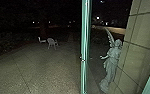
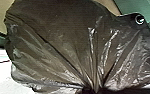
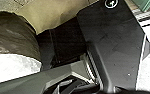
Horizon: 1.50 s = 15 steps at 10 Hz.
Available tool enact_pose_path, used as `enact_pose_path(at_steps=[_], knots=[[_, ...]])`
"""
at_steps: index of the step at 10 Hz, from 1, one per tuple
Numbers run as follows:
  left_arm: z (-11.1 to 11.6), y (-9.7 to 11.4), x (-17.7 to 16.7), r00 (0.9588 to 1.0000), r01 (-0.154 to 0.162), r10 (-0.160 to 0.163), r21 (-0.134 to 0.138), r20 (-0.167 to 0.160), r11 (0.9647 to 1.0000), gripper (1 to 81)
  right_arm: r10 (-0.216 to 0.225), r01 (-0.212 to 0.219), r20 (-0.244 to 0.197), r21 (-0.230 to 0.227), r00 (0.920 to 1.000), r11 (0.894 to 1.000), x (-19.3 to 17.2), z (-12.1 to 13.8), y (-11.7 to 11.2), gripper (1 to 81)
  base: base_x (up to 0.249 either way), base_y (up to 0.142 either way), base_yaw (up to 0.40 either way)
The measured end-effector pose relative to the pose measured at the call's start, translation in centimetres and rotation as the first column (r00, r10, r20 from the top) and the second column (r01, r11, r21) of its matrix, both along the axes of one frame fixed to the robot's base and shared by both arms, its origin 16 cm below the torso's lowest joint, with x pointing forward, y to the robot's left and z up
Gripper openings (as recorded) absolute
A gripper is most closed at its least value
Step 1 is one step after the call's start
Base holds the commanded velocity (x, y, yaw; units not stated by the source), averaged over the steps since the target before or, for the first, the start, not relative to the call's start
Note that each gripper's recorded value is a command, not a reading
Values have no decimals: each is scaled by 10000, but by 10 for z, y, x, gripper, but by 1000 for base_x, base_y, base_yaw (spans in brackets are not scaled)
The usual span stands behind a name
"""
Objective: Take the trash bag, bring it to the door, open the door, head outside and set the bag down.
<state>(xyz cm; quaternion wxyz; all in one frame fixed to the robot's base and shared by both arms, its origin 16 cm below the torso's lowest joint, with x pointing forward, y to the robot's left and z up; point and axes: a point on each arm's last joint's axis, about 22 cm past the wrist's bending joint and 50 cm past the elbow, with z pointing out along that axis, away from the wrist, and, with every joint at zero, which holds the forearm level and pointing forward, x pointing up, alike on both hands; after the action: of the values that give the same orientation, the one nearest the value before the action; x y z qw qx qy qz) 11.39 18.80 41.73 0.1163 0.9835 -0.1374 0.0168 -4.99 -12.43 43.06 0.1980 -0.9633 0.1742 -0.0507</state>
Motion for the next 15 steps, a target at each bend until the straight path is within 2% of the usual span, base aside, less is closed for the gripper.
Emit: enact_pose_path(at_steps=[1, 2, 3, 4, 5, 6, 7, 10, 11, 12, 13, 15], knots=[[0, -1, -10, 9999, -48, 48, -14, -114, 10000, 10, 81, -82, -165, -15, 9998, 10000, -13, -1, -2, 811, 98, 0, 0], [1, -13, -5, 9998, -217, 215, -201, -55, 9996, 10, 276, -278, -203, -110, 9994, 9996, -9, -2, -10, 811, 98, 0, 0], [3, -6, 4, 9984, -547, 550, -204, 131, 9983, 10, 568, -568, -14, -98, 9984, 9983, 11, -2, -8, 811, 98, 0, 0], [2, 9, -5, 9953, -940, 941, -50, 226, 9956, 10, 895, -896, 125, 11, 9959, 9960, 19, 0, -1, 811, 98, 0, 0], [1, 11, -26, 9919, -1272, 1272, -79, 18, 9918, 10, 1276, -1275, 34, -143, 9918, 9917, 20, -3, -13, 811, 98, 0, 0], [1, 20, -37, 9868, -1618, 1618, 12, -103, 9868, 10, 1628, -1628, -59, -21, 9866, 9867, 19, -2, -4, 811, 98, 0, 0], [1, 24, -43, 9801, -1986, 1986, 17, -56, 9801, 10, 1978, -1978, -31, -49, 9802, 9802, 25, -2, -7, 811, 98, 0, 0], [3, 34, -62, 9559, -2937, 2937, 19, 8, 9559, 10, 2922, -2922, -58, -21, 9563, 9563, 35, -3, -4, 811, 98, 0, 0], [3, 42, -62, 9515, -3076, 3076, 104, 40, 9515, 10, 3030, -3030, 20, 45, 9530, 9530, 44, -2, 2, 811, 98, 0, 0], [2, 44, -64, 9509, -3095, 3095, 145, 33, 9508, 10, 3023, -3023, 160, -57, 9531, 9532, 53, -3, -3, 811, 97, 0, 0], [3, 39, -64, 9515, -3078, 3078, 65, 0, 9514, 10, 3008, -3008, 101, -9, 9536, 9537, 48, -3, 0, 811, 98, 0, 0], [3, 37, -64, 9501, -3120, 3120, 38, -19, 9501, 10, 3014, -3014, 67, 10, 9535, 9535, 46, -3, 0, 811, 99, 0, 0]])
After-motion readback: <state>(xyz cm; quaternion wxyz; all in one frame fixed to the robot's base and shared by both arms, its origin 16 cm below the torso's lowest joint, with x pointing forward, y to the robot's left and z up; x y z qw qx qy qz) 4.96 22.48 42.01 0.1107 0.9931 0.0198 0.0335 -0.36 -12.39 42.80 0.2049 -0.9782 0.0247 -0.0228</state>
